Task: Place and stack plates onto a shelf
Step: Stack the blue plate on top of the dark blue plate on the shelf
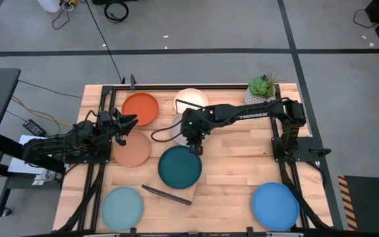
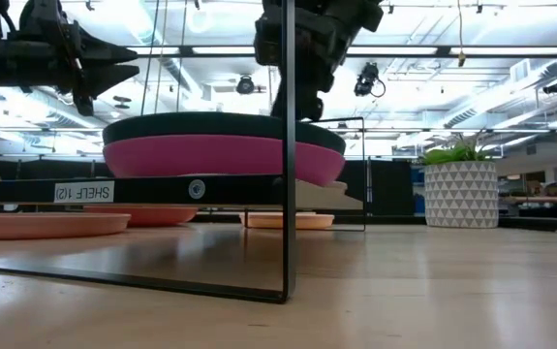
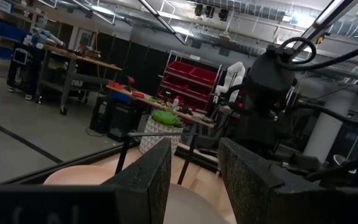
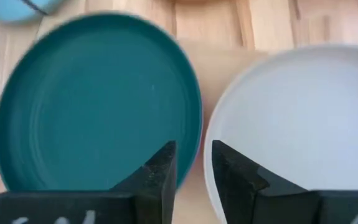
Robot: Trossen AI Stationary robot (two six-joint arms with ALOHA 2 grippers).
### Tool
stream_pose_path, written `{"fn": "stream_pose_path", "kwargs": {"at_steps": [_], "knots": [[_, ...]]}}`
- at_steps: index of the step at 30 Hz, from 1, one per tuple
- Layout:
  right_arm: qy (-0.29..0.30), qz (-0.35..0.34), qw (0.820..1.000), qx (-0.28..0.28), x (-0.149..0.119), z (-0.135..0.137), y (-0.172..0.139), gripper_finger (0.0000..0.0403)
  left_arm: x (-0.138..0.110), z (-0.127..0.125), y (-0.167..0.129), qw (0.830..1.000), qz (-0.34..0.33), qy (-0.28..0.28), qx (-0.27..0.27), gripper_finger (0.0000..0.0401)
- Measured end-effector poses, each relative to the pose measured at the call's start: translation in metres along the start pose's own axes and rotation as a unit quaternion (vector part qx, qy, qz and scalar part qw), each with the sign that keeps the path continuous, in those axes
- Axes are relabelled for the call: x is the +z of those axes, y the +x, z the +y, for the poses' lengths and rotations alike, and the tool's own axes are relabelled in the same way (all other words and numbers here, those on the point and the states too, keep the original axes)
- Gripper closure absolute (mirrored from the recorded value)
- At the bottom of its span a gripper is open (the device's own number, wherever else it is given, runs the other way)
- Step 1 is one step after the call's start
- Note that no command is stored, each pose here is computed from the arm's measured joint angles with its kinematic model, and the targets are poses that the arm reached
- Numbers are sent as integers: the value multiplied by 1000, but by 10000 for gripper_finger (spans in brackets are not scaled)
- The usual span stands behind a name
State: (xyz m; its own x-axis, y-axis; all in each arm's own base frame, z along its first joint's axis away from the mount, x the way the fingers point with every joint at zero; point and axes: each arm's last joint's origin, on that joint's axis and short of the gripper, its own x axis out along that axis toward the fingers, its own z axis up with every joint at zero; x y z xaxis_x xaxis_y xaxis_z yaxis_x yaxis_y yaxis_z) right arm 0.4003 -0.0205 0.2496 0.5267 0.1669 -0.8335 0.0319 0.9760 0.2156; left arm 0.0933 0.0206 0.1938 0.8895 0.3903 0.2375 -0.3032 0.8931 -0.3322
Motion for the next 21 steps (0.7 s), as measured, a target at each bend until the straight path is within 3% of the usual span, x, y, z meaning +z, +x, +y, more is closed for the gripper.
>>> {"fn": "stream_pose_path", "kwargs": {"at_steps": [5,8,13,16,21], "knots": [[30,78,996,-33,-16,4,0,296,0,0,0,1000,1,1,0,259],[18,136,989,-60,-30,19,-5,296,0,0,0,1000,2,2,1,259],[-62,234,967,-74,-55,60,-8,296,0,0,0,1000,2,3,1,259],[-103,266,957,-53,-71,88,-5,296,0,0,0,1000,1,3,0,259],[-87,331,939,-46,-107,126,1,295,1,0,0,1000,-7,12,-2,259]]}}
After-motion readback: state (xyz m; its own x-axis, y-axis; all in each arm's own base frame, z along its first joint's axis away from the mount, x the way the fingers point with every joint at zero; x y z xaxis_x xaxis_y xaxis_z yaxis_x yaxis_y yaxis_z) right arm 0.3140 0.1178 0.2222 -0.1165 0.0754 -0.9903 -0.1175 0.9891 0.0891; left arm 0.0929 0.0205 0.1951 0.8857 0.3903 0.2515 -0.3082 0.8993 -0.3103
